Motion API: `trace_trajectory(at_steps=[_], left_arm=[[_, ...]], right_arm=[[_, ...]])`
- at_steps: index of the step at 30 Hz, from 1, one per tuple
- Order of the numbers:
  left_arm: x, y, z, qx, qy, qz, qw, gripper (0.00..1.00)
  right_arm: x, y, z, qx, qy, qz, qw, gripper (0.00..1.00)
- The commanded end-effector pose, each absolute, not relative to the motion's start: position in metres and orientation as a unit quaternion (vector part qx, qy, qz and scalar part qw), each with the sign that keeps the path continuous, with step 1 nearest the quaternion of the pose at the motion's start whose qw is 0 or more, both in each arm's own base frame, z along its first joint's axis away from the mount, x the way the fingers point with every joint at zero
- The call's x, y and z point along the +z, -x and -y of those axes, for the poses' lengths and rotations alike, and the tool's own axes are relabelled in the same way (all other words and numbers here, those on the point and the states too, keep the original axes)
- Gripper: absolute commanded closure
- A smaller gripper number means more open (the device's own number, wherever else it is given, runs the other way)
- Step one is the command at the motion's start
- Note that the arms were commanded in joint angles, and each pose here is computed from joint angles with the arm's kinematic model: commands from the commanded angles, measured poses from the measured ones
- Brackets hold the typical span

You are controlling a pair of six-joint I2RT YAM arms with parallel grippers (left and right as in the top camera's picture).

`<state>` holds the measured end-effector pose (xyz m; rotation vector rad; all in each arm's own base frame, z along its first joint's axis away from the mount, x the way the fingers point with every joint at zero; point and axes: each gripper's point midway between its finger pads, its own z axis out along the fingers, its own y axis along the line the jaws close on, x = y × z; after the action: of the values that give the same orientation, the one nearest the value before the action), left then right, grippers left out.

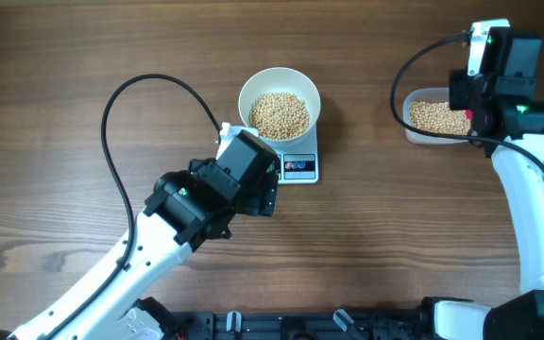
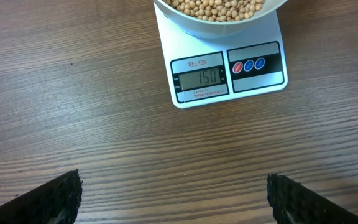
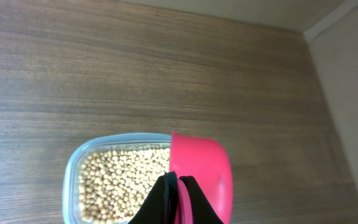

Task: Scoop item into bowl and weigh 150g on scale
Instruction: 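Lower the scoop into the tub and open the right gripper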

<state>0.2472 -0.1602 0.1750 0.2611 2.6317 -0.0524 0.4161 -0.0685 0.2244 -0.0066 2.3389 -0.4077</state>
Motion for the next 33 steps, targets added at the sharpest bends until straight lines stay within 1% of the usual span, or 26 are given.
trace_trajectory(at_steps=[1, 3, 6, 8, 9, 11, 13, 16, 19, 22, 28, 29, 30, 31, 33], left_arm=[[0.174, -0.247, 0.158, -0.017, -0.093, -0.965, 0.245, 0.0], [0.174, -0.247, 0.158, -0.017, -0.093, -0.965, 0.245, 0.0], [0.174, -0.247, 0.159, -0.017, -0.093, -0.965, 0.245, 0.0], [0.174, -0.247, 0.159, -0.017, -0.093, -0.965, 0.245, 0.0], [0.174, -0.247, 0.158, -0.017, -0.093, -0.965, 0.245, 0.0], [0.174, -0.247, 0.158, -0.017, -0.093, -0.965, 0.245, 0.0], [0.174, -0.247, 0.158, -0.017, -0.093, -0.965, 0.245, 0.0], [0.174, -0.247, 0.158, -0.017, -0.093, -0.965, 0.245, 0.0], [0.174, -0.247, 0.158, -0.017, -0.093, -0.965, 0.245, 0.0], [0.174, -0.247, 0.159, -0.017, -0.093, -0.965, 0.245, 0.0], [0.174, -0.247, 0.158, -0.017, -0.093, -0.965, 0.245, 0.0], [0.174, -0.247, 0.158, -0.017, -0.093, -0.965, 0.245, 0.0], [0.174, -0.247, 0.158, -0.017, -0.093, -0.965, 0.245, 0.0], [0.174, -0.247, 0.158, -0.017, -0.093, -0.965, 0.245, 0.0], [0.174, -0.247, 0.158, -0.017, -0.093, -0.965, 0.245, 0.0]], right_arm=[[0.225, -0.425, 0.053, -0.042, -0.074, -0.913, 0.399, 0.96], [0.225, -0.425, 0.051, 0.025, -0.112, -0.91, 0.399, 0.96], [0.223, -0.421, 0.059, 0.083, -0.18, -0.9, 0.388, 0.96], [0.218, -0.416, 0.063, 0.118, -0.242, -0.889, 0.371, 0.96], [0.211, -0.411, 0.067, 0.133, -0.29, -0.879, 0.355, 0.96], [0.192, -0.401, 0.071, 0.153, -0.372, -0.858, 0.32, 0.96], [0.178, -0.396, 0.071, 0.163, -0.414, -0.843, 0.302, 0.96], [0.157, -0.384, 0.08, 0.146, -0.487, -0.815, 0.277, 0.96], [0.144, -0.378, 0.086, 0.131, -0.522, -0.798, 0.273, 0.96], [0.142, -0.378, 0.093, 0.117, -0.536, -0.787, 0.281, 0.96], [0.14, -0.375, 0.095, 0.11, -0.541, -0.787, 0.277, 0.96], [0.139, -0.374, 0.094, 0.11, -0.541, -0.787, 0.276, 0.93], [0.139, -0.373, 0.094, 0.11, -0.541, -0.788, 0.274, 0.81], [0.138, -0.372, 0.094, 0.109, -0.541, -0.789, 0.271, 0.71], [0.133, -0.366, 0.091, 0.104, -0.541, -0.795, 0.256, 0.58]])
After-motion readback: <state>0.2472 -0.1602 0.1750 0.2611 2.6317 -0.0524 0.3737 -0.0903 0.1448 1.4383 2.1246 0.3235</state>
